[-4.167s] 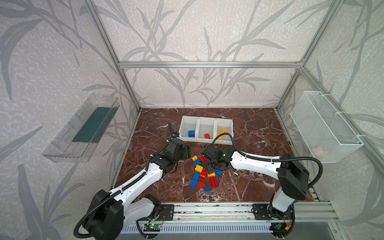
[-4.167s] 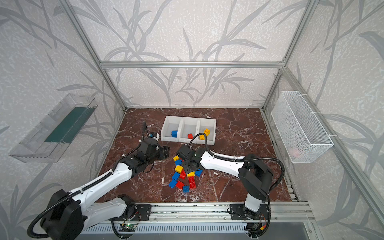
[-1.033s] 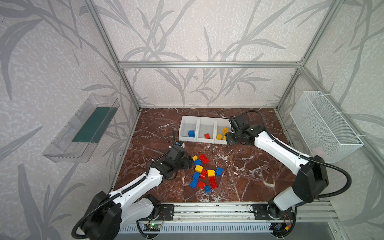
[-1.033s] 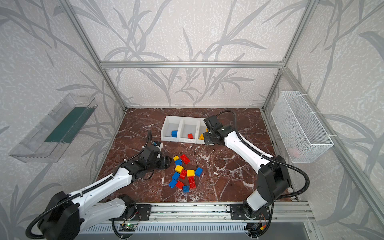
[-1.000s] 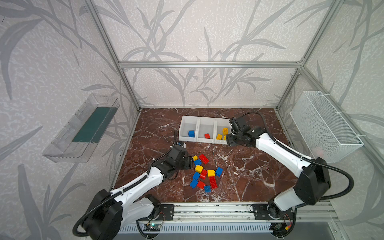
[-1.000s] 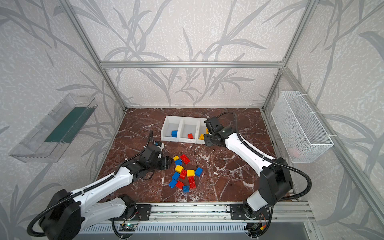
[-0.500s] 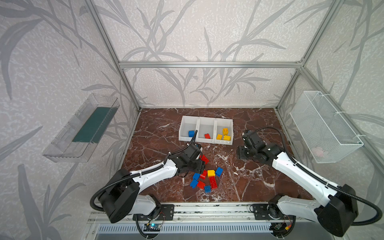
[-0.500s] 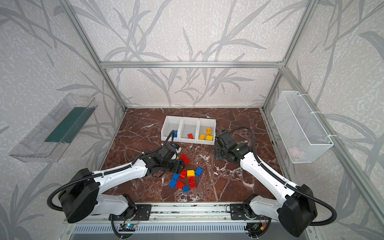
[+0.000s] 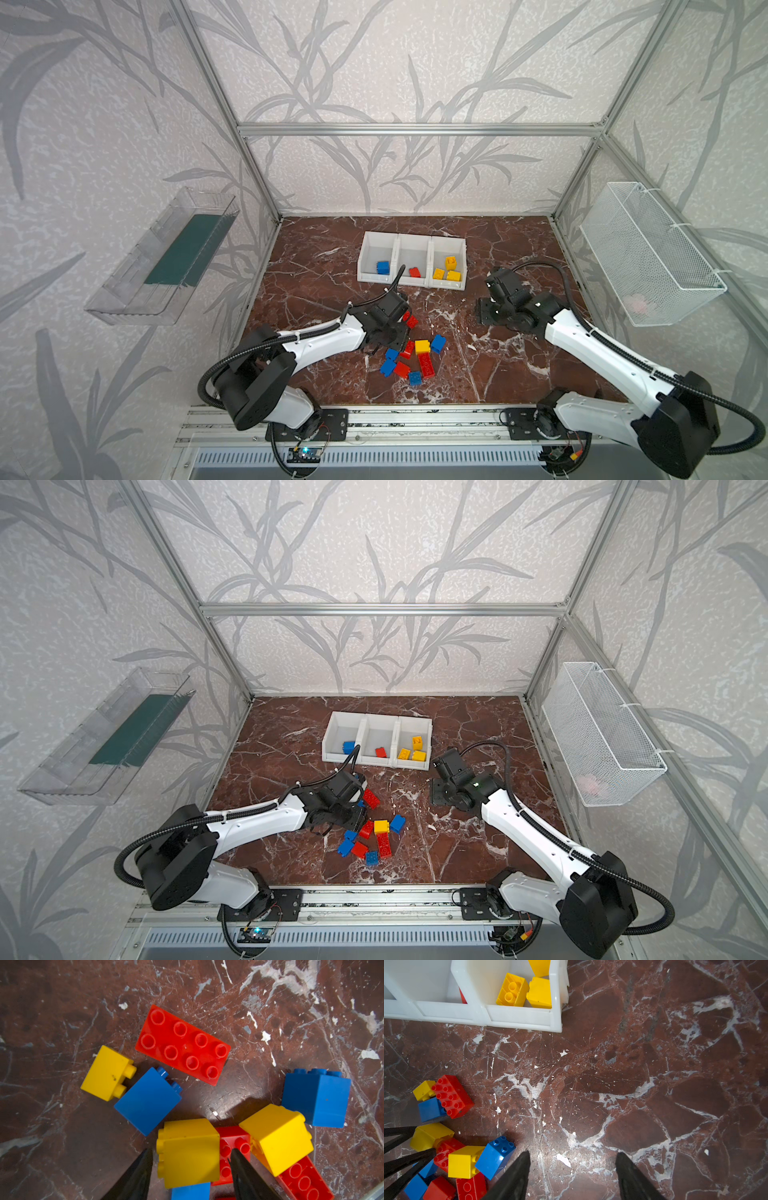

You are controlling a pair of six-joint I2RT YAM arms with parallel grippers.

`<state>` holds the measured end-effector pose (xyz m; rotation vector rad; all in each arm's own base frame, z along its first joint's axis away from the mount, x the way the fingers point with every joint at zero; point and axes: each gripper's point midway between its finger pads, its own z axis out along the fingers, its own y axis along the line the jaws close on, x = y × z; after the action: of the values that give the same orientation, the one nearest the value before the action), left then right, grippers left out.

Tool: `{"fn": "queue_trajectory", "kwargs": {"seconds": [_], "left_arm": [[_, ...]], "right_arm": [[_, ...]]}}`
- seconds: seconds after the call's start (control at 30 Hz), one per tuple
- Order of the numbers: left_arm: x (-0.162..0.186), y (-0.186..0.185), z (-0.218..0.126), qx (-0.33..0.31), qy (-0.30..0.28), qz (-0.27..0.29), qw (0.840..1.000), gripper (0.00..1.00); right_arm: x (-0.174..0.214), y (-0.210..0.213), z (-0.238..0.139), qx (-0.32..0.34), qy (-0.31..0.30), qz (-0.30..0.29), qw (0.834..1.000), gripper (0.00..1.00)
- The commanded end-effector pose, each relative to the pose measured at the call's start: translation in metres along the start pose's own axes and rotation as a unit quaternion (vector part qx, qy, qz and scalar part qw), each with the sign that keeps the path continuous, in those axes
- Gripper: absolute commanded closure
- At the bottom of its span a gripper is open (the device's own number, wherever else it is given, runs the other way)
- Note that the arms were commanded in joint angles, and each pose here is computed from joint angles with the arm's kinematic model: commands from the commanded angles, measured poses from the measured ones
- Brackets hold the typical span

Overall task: Sort the legos into containers by color
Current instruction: 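Withdraw the right arm while the left gripper grasps a yellow brick, then carry the yellow brick with the left gripper and drop it in the yellow compartment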

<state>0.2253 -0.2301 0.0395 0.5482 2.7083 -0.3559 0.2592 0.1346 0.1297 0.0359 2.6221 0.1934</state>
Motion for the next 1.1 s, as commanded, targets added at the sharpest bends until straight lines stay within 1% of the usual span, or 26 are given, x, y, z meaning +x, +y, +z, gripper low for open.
{"fn": "queue_trajectory", "kwargs": {"seconds": [0.0, 0.17, 0.3, 0.4, 0.53, 0.67, 0.83, 0.93, 1.07], "left_arm": [[-0.001, 0.001, 0.003, -0.012, 0.007, 0.007, 1.000, 0.42], [-0.001, 0.002, 0.005, -0.014, -0.001, 0.002, 1.000, 0.49], [-0.001, 0.003, 0.001, -0.015, -0.010, -0.001, 1.000, 0.58], [-0.003, 0.005, -0.003, -0.018, -0.018, -0.001, 1.000, 0.61], [-0.012, 0.005, -0.011, -0.021, -0.035, 0.000, 0.999, 0.64], [-0.029, 0.001, -0.025, -0.023, -0.058, 0.010, 0.998, 0.65], [-0.063, -0.009, -0.043, -0.024, -0.092, 0.040, 0.995, 0.65], [-0.094, -0.019, -0.051, -0.023, -0.124, 0.055, 0.990, 0.65], [-0.137, -0.037, -0.054, -0.017, -0.149, 0.071, 0.986, 0.65]], "right_arm": [[-0.005, 0.004, 0.000, 0.001, -0.002, -0.003, 1.000, 0.34], [-0.003, 0.004, 0.002, -0.003, 0.000, 0.003, 1.000, 0.34], [-0.001, 0.003, 0.002, -0.004, -0.002, 0.007, 1.000, 0.35], [0.000, 0.002, 0.001, -0.003, -0.003, 0.006, 1.000, 0.35], [0.000, 0.001, -0.001, -0.003, -0.006, 0.005, 1.000, 0.35], [0.001, -0.001, -0.002, -0.002, -0.009, 0.005, 1.000, 0.35], [0.002, -0.002, -0.003, -0.006, -0.016, 0.005, 1.000, 0.35], [0.002, -0.004, -0.004, -0.008, -0.026, 0.006, 1.000, 0.35], [0.003, -0.008, -0.007, -0.009, -0.037, -0.002, 0.999, 0.35]]}}
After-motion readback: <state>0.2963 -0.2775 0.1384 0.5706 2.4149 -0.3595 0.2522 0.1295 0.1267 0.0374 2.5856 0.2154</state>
